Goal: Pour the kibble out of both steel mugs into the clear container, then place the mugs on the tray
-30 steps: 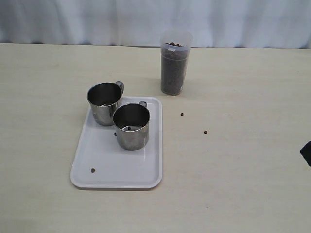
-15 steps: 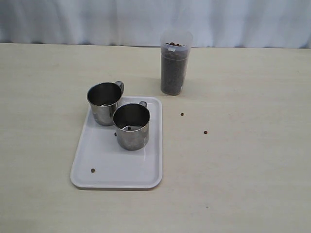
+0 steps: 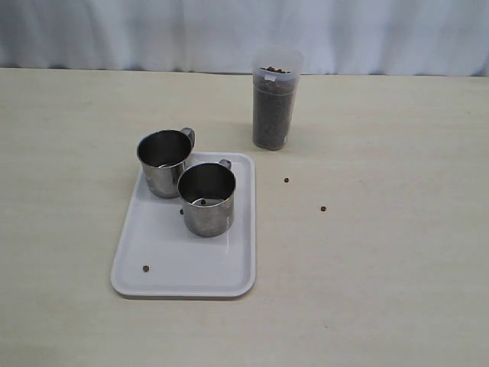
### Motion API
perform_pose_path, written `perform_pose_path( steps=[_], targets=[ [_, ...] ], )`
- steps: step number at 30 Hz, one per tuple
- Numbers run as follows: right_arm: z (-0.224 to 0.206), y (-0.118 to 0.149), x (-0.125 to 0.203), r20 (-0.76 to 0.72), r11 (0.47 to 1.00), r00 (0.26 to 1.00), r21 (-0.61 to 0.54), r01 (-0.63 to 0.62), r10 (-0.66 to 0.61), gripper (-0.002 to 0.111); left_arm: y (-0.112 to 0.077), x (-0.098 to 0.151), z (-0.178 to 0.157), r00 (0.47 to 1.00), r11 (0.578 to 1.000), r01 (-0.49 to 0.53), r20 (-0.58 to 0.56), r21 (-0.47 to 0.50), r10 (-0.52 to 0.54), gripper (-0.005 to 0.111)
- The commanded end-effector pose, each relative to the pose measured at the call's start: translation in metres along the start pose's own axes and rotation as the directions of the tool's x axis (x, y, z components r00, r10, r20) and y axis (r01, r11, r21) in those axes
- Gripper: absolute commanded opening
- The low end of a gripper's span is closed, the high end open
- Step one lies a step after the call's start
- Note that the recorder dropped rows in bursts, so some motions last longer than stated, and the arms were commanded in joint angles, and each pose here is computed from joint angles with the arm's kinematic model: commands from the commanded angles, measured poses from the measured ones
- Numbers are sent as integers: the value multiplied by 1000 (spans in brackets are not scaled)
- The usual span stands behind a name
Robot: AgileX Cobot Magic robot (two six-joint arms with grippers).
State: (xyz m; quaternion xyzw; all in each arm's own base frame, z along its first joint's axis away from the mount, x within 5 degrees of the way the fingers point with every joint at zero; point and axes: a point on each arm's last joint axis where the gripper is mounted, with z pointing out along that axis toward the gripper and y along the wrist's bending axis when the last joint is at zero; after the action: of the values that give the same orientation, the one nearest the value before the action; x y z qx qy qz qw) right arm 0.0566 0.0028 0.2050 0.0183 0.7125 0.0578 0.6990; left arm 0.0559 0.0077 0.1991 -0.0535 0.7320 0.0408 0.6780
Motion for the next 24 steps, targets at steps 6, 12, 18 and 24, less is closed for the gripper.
perform_pose_path(
  steps=[6,12,18,24],
  targets=[
    [0,0,2,-5,1000,1000,-3,7,-7,5,0,0,0,1000,1000,-4,14,5,4,0],
    [0,0,2,-5,1000,1000,-2,11,-11,5,0,0,0,1000,1000,-4,14,5,4,0],
    [0,0,4,-35,993,992,-3,120,-120,5,0,0,0,1000,1000,-4,14,5,4,0],
    [0,2,4,-27,984,984,-32,174,-175,5,0,0,0,1000,1000,-4,14,5,4,0]
  ],
)
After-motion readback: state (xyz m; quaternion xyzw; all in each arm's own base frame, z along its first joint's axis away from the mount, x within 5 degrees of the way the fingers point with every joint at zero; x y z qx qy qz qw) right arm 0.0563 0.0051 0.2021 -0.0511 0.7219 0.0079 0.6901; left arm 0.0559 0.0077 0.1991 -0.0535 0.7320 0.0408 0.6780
